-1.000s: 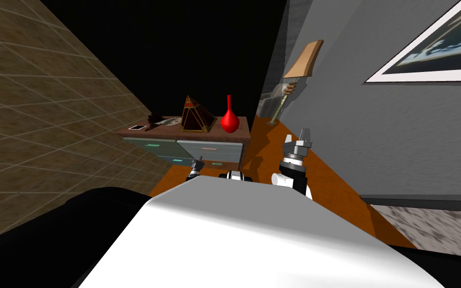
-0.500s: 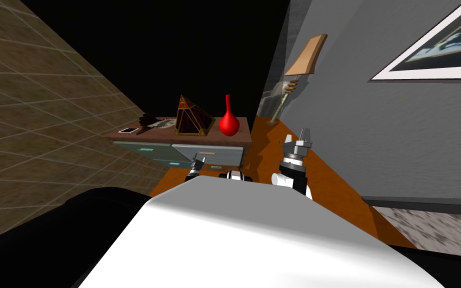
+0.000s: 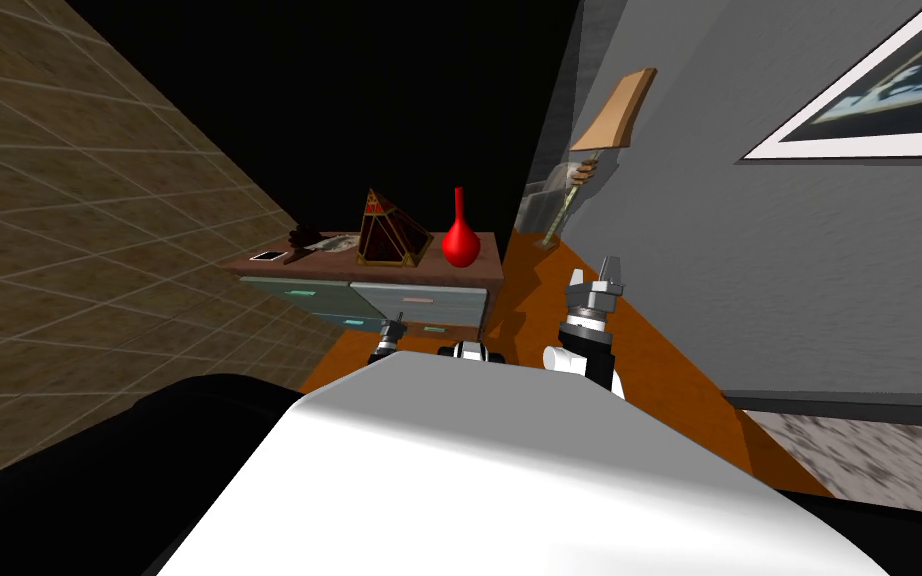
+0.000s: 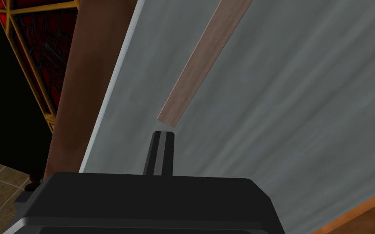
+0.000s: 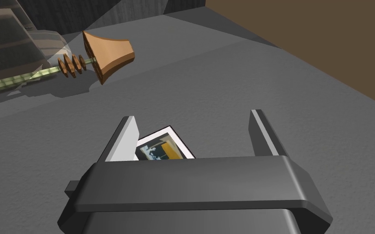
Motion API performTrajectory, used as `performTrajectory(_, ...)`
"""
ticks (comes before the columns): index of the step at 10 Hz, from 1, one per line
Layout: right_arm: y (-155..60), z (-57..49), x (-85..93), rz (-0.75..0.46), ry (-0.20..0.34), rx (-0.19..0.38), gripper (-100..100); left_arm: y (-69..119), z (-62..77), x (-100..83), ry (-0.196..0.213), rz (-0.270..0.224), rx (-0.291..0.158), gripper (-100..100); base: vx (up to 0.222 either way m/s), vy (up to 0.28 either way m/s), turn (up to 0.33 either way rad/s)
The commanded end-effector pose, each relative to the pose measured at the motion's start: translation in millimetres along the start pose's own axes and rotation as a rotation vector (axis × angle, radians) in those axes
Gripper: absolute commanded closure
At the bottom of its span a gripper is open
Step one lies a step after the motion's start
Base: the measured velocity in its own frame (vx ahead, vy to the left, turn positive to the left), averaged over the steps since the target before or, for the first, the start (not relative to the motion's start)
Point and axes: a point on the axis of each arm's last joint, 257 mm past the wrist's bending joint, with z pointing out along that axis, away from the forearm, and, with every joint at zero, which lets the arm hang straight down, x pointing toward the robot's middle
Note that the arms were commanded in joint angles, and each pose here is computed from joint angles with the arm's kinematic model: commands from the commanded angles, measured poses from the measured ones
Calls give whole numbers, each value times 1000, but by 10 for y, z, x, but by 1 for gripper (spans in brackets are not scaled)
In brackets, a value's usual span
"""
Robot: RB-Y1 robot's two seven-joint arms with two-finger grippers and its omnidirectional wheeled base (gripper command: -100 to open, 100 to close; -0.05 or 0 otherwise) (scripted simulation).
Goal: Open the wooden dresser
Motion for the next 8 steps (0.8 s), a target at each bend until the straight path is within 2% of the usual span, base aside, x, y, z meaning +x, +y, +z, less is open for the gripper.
performTrajectory(1, 0, 0, 0, 0, 0, 0, 0, -13, -36, 15, 4, 0, -2, 100, -108, -15, 14)
performTrajectory(2, 0, -1, 0, 0, 0, 0, 0, 16, 9, 4, -3, 1, -3, -100, 74, -25, -59)
performTrajectory(5, -1, -2, -2, -1, 0, 0, 0, 59, 80, -14, -13, 4, -5, -100, 164, -25, -31)
performTrajectory(6, -1, -2, -2, 0, 0, 0, 0, 48, 61, -2, -10, 3, -4, -100, 84, -14, -6)
performTrajectory(7, 0, -2, -1, 0, 0, 0, 0, 118, 182, -43, -36, 21, 10, -100, -52, 54, 45)
performTrajectory(8, 0, -1, -1, 0, 0, 0, 0, 144, 249, -50, -34, 20, 11, -100, -97, 75, 19)
